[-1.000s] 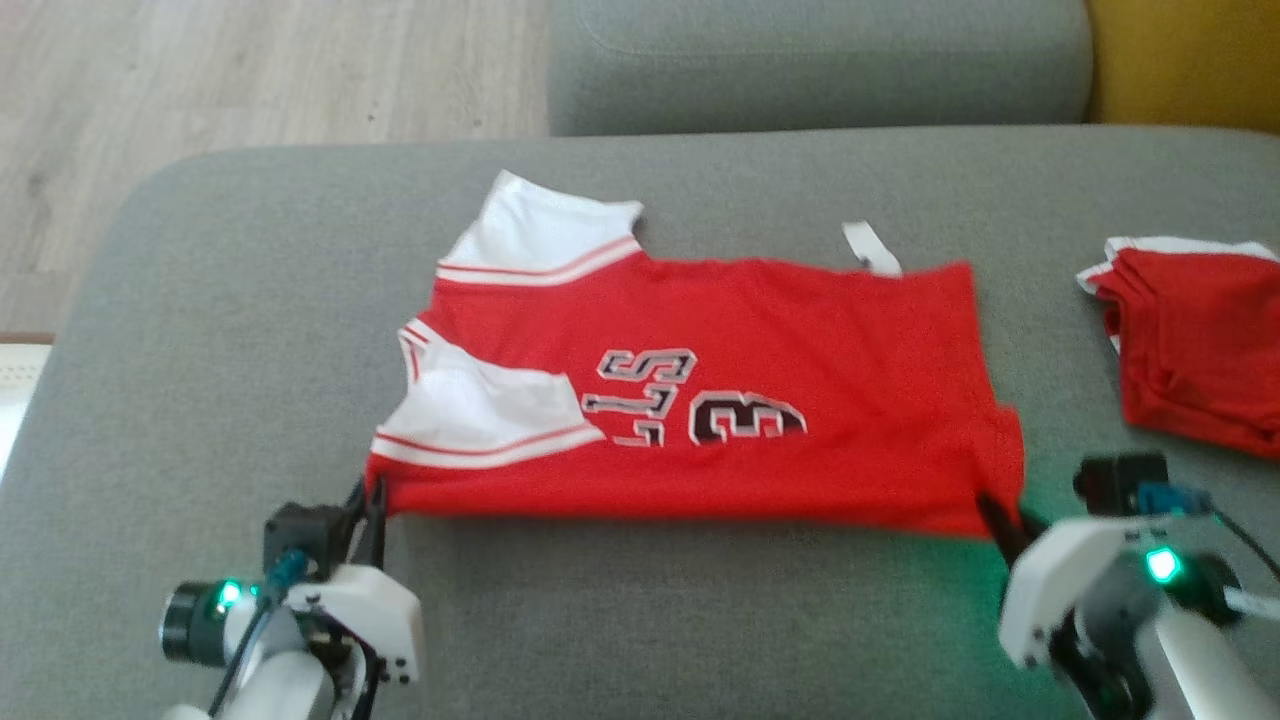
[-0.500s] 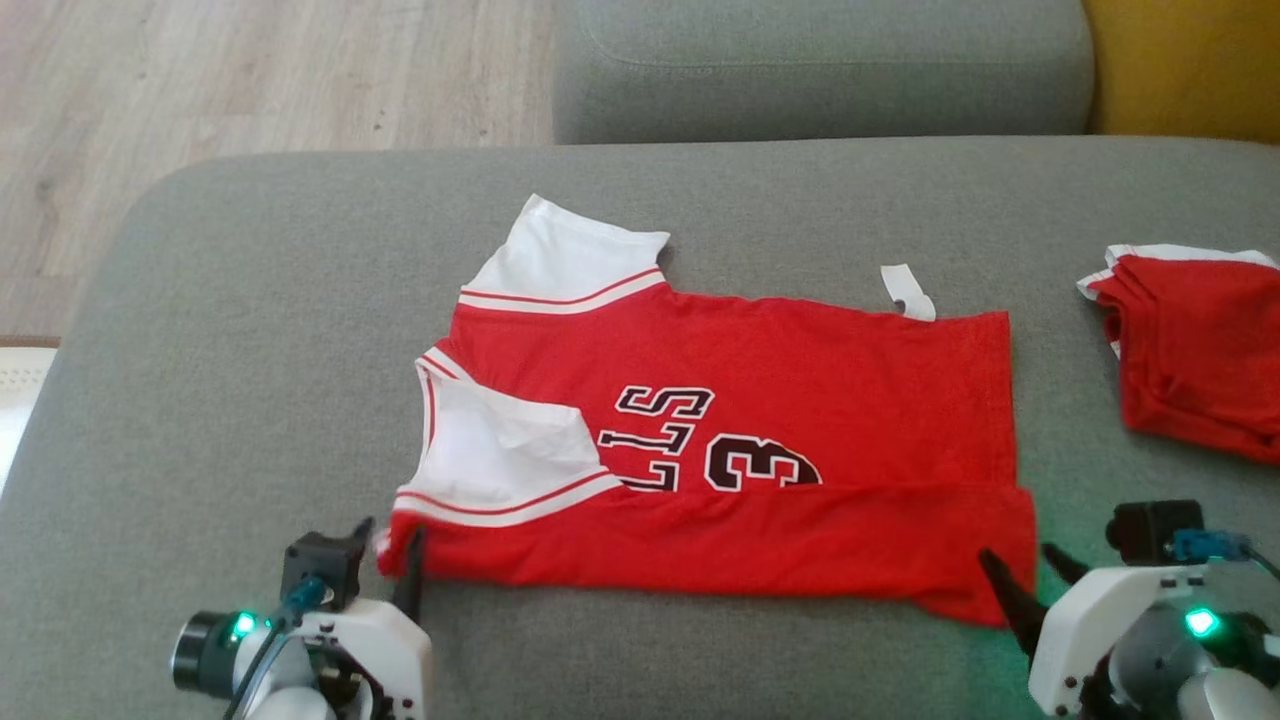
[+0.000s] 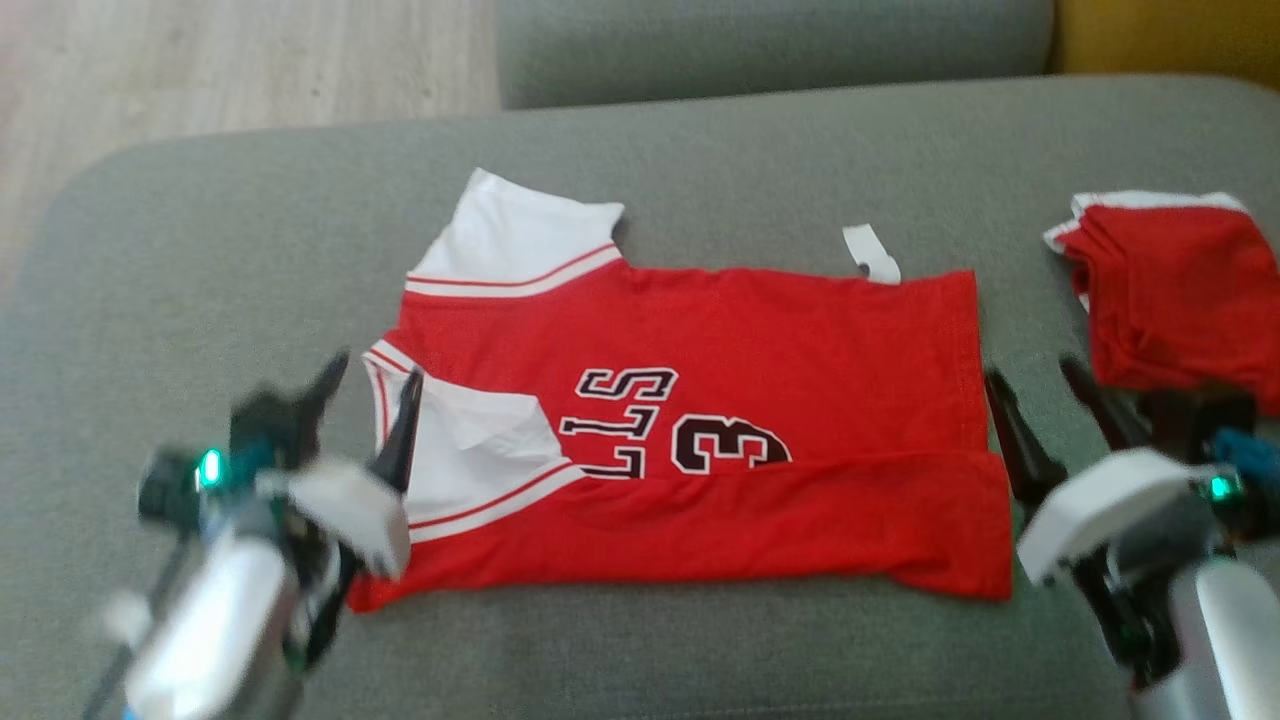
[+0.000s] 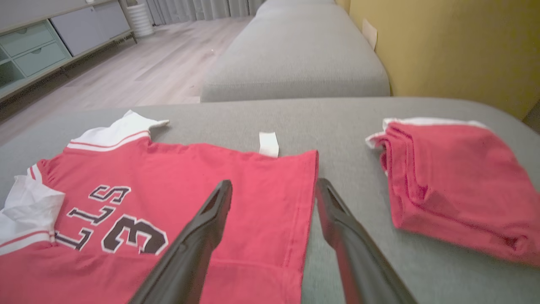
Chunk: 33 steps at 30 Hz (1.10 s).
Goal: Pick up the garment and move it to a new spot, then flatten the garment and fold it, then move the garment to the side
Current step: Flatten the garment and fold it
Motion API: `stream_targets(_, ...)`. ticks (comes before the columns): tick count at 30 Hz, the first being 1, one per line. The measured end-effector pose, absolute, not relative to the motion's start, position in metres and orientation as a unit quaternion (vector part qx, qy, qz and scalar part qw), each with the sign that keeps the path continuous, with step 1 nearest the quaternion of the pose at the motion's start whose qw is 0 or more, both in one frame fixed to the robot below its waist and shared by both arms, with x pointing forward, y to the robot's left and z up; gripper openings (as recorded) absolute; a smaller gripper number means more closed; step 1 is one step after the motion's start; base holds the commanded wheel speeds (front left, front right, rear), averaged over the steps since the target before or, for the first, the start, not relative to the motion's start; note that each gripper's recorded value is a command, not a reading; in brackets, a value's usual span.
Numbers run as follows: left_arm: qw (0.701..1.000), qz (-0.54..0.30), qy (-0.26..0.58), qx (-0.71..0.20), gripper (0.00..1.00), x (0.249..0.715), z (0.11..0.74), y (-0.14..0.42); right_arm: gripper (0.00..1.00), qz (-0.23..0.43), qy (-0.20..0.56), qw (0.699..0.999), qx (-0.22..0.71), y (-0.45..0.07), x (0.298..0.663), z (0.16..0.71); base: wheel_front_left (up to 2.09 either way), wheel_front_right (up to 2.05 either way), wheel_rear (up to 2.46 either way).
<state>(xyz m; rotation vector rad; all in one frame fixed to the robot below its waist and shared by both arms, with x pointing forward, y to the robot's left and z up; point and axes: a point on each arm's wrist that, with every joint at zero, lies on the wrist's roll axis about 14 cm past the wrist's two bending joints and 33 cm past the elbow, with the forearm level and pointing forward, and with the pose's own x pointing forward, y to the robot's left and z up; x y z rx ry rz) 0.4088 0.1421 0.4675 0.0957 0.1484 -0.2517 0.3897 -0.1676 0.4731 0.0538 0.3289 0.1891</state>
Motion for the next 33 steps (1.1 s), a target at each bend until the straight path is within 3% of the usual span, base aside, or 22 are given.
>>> stream_targets(4, 0.970, -0.215, 0.101, 0.057, 1.00, 0.445, 0.484, 0.111, 1.00, 0.101, 0.135, 0.986, 0.011, -0.163, 0.412, 0.486, 0.00, 0.00, 0.00)
stream_targets(7, 0.962, -0.240, 0.115, 0.056, 1.00, 0.465, 0.493, 0.098, 1.00, 0.104, 0.132, 0.986, 0.004, -0.161, 0.422, 0.486, 0.00, 0.00, 0.00)
stream_targets(14, 0.914, -0.324, 0.220, 0.108, 1.00, 0.505, 0.477, 0.065, 1.00, 0.126, 0.109, 0.986, -0.024, -0.150, 0.464, 0.500, 0.00, 0.00, 0.00)
stream_targets(22, 0.880, -0.316, 0.285, 0.209, 1.00, 0.560, 0.437, 0.091, 1.00, 0.128, 0.110, 0.984, -0.055, -0.158, 0.496, 0.495, 0.00, 0.00, 0.00)
stream_targets(33, 0.888, -0.271, 0.313, 0.201, 1.00, 0.617, 0.398, 0.107, 1.00, 0.130, 0.124, 0.981, -0.075, -0.165, 0.509, 0.476, 0.00, 0.00, 0.00)
